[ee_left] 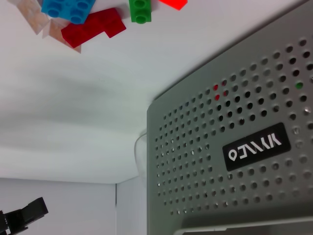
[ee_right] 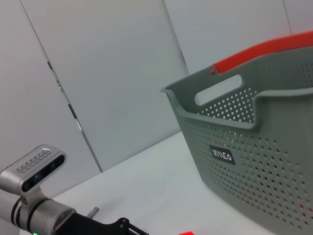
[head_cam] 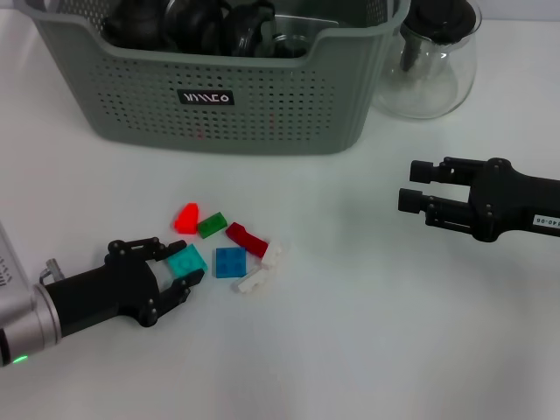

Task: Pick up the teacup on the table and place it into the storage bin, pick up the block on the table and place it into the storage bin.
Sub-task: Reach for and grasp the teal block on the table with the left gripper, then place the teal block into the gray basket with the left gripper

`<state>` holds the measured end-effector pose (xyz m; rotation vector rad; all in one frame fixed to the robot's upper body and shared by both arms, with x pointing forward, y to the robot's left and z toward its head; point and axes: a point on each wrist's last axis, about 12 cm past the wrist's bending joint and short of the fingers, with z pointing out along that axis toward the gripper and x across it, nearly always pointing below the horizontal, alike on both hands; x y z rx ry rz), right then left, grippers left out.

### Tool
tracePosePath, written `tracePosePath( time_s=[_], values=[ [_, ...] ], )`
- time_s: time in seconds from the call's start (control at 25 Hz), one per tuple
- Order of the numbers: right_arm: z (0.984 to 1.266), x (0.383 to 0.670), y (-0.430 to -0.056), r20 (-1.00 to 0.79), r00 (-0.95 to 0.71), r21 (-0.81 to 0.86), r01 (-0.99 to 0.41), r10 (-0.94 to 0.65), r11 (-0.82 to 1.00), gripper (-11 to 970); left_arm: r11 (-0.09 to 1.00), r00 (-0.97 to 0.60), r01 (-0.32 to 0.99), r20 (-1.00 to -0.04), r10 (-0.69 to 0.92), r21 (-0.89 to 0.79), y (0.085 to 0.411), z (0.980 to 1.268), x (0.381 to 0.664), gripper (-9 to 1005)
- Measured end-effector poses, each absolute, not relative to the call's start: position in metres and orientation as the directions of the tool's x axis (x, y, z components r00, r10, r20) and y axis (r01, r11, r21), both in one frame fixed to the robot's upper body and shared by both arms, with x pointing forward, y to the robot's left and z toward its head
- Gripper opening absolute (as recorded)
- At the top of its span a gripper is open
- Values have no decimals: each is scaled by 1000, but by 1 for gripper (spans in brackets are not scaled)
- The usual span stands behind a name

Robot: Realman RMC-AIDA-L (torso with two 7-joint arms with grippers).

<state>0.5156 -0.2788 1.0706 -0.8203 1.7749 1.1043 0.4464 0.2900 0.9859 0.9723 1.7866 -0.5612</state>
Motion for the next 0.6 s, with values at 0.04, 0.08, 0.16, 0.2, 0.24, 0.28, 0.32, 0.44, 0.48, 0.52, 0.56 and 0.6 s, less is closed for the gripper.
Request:
tracePosePath(
  time_s=[0.04, 0.08, 0.16, 0.2, 0.24, 0.28, 0.32, 0.44, 0.48, 0.52, 0.56, 0.6],
  values=[
    [1071, 516, -279, -909, -408, 346, -853, -85, 390, 583, 571, -192, 819, -913, 361, 53, 290, 986, 446, 462],
    [1071, 516, -279, -909, -408, 346, -853, -85, 390, 583, 571, -191, 819, -916, 354, 51, 290, 987, 446, 447],
    [1071, 516, -279, -909, -408, 347, -853, -85, 390, 583, 577, -186, 816, -929, 321, 36, 293, 992, 445, 419],
    [1071, 516, -279, -909, -408, 347, -853, -85, 390, 583, 580, -183, 814, -937, 297, 25, 295, 996, 444, 405],
    [1071, 515, -279, -909, -408, 347, -853, -85, 389, 583, 588, -179, 809, -947, 265, 11, 300, 1003, 444, 405],
    [1071, 515, -279, -909, -408, 347, -853, -85, 389, 583, 584, -172, 812, -960, 219, -13, 304, 1011, 443, 405],
    [1071, 516, -279, -909, -408, 347, -853, -85, 389, 583, 579, -165, 815, -968, 189, -26, 307, 1017, 443, 405],
    [1071, 516, -279, -909, -408, 346, -853, -86, 390, 584, 542, -124, 837, -991, 56, -74, 315, 1043, 446, 406],
    [1071, 516, -279, -909, -408, 346, -853, -86, 390, 584, 527, -107, 844, -994, -8, -95, 317, 1054, 450, 406],
    [1071, 516, -279, -909, -408, 346, -853, -86, 390, 584, 520, -101, 848, -994, -35, -104, 317, 1058, 452, 406],
    [1071, 516, -279, -909, -408, 346, -853, -86, 390, 584, 508, -84, 852, -991, -100, -124, 317, 1068, 458, 406],
    [1071, 516, -279, -909, -408, 346, -853, -86, 390, 584, 503, -76, 853, -986, -150, -143, 316, 1076, 464, 406]
  ],
)
